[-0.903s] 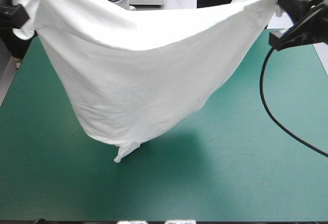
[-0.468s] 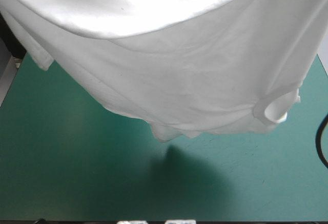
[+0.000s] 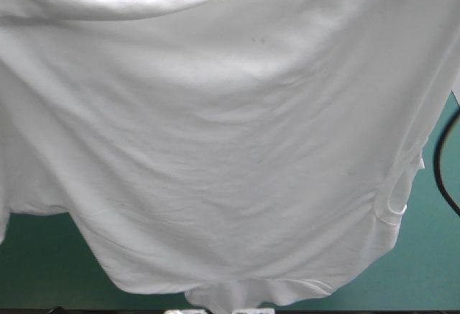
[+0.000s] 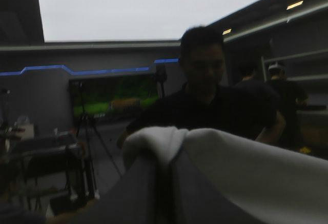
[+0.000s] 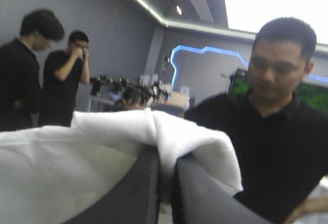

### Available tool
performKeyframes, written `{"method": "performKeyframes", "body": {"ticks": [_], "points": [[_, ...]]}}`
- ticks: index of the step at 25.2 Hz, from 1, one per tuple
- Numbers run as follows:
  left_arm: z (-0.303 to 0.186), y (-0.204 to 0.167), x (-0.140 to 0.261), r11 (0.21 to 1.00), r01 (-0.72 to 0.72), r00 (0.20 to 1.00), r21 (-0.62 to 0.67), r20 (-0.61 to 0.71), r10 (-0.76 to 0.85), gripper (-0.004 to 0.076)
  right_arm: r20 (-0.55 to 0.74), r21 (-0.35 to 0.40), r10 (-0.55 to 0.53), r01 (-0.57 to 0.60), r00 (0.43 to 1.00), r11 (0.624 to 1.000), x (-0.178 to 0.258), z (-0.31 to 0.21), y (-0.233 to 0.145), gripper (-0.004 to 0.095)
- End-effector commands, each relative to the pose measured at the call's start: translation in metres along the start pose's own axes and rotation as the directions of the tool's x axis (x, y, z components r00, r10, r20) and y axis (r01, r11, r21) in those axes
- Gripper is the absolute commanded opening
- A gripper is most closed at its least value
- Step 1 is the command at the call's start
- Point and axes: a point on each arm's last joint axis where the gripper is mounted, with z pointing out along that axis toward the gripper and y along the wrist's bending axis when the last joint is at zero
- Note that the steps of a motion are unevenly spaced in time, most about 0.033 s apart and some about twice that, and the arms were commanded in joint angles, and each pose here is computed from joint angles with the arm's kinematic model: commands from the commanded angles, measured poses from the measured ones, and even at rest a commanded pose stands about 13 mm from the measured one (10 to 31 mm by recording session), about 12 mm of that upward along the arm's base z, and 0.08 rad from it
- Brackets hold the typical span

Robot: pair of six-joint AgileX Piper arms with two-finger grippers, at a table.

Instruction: Fold the cloth

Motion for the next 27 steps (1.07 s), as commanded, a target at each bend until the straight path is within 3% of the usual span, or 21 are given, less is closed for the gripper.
{"method": "performKeyframes", "body": {"ticks": [1,6,13,17,20,23,27], "points": [[0.051,0.007,0.048,0.992,-0.041,0.982,-0.116,-0.189,0.019,-0.0018,-0.145,0.047,0.033,-0.026,0.989,0.999,0.037,0.038,-0.005,-0.0017],[0.122,0.006,0.129,0.978,-0.151,0.904,-0.147,-0.42,0.077,-0.0018,-0.416,0.053,0.106,-0.092,0.903,0.994,0.116,0.091,-0.002,-0.0017],[0.194,-0.006,0.241,0.987,-0.137,0.782,-0.079,-0.62,0.059,-0.0018,-0.704,0.038,0.117,-0.127,0.701,0.991,0.24,0.136,0.012,-0.0018],[0.216,-0.005,0.317,0.996,-0.052,0.635,-0.069,-0.772,-0.021,-0.0018,-0.815,0.038,0.113,-0.143,0.568,0.989,0.32,0.157,0.022,-0.0017],[0.221,-0.001,0.349,0.995,-0.021,0.56,-0.096,-0.826,-0.068,-0.0018,-0.851,0.112,0.195,-0.195,0.488,0.974,0.365,0.171,0.019,-0.0018],[0.224,0.011,0.398,0.989,-0.015,0.439,-0.149,-0.89,-0.127,-0.0018,-0.856,0.241,0.352,-0.31,0.379,0.92,0.438,0.188,0.0,-0.0018],[0.229,0.023,0.446,0.985,-0.023,0.366,-0.172,-0.918,-0.152,-0.0018,-0.862,0.268,0.374,-0.32,0.343,0.909,0.482,0.197,-0.016,-0.0017]]}}
